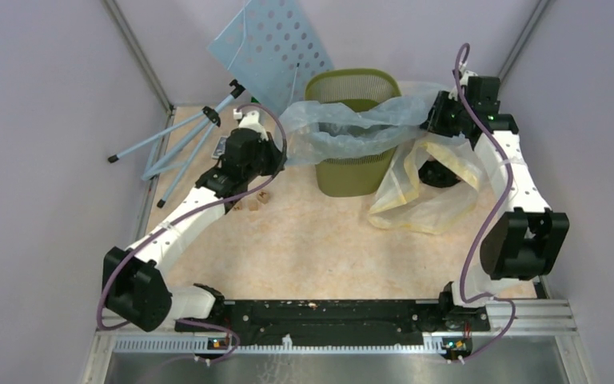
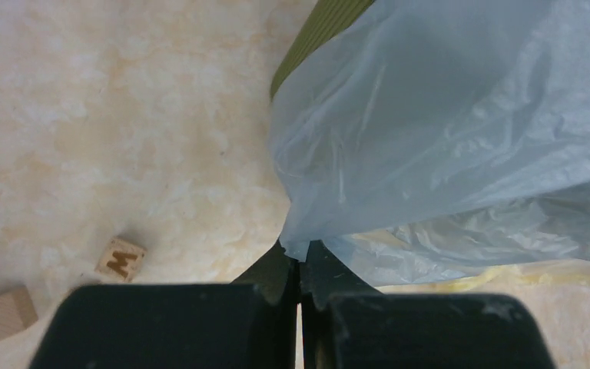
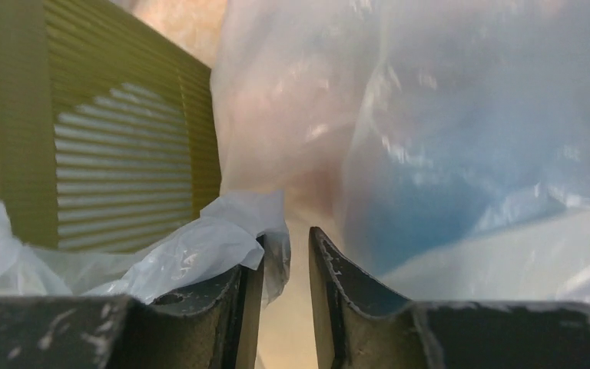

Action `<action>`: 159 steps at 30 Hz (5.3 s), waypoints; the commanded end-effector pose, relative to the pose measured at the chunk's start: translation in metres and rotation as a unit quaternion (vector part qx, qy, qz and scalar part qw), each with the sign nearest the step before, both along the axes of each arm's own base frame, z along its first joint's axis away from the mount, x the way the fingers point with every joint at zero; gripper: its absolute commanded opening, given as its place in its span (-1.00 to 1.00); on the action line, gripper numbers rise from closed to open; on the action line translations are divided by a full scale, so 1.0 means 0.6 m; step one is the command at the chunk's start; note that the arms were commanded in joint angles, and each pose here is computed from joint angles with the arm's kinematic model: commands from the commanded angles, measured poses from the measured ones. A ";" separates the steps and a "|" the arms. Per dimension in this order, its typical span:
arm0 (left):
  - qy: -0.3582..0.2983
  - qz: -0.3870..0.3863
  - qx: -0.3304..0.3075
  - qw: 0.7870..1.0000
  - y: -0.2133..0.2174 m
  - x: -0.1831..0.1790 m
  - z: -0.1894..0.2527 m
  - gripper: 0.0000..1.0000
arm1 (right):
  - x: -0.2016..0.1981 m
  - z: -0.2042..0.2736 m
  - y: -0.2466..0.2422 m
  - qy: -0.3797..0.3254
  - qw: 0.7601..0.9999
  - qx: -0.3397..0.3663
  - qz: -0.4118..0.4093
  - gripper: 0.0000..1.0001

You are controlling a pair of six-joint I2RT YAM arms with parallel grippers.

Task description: Put the trash bags into the trash bin

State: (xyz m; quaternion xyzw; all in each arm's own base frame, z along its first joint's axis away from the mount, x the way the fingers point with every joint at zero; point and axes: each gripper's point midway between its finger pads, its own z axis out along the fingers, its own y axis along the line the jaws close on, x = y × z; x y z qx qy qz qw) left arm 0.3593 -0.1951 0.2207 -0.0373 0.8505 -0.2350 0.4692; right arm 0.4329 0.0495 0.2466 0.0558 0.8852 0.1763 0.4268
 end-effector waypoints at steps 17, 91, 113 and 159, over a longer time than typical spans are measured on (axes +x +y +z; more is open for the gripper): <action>-0.179 -0.154 -0.067 0.969 -0.124 0.112 0.112 -0.58 | 0.053 0.044 0.186 -0.091 0.976 0.068 0.187 -0.27; -0.092 -0.081 0.011 0.992 0.081 -0.054 0.040 -1.00 | -0.321 0.160 0.509 -0.108 0.885 -0.179 0.415 0.06; -0.089 -0.089 0.043 0.991 0.091 -0.026 0.047 -1.00 | -0.108 0.202 0.405 -0.117 0.941 -0.146 0.282 -1.00; 0.093 -0.198 -0.128 0.967 0.049 0.007 -0.054 -0.85 | 0.065 0.156 0.336 -0.078 0.970 -0.054 0.225 -0.37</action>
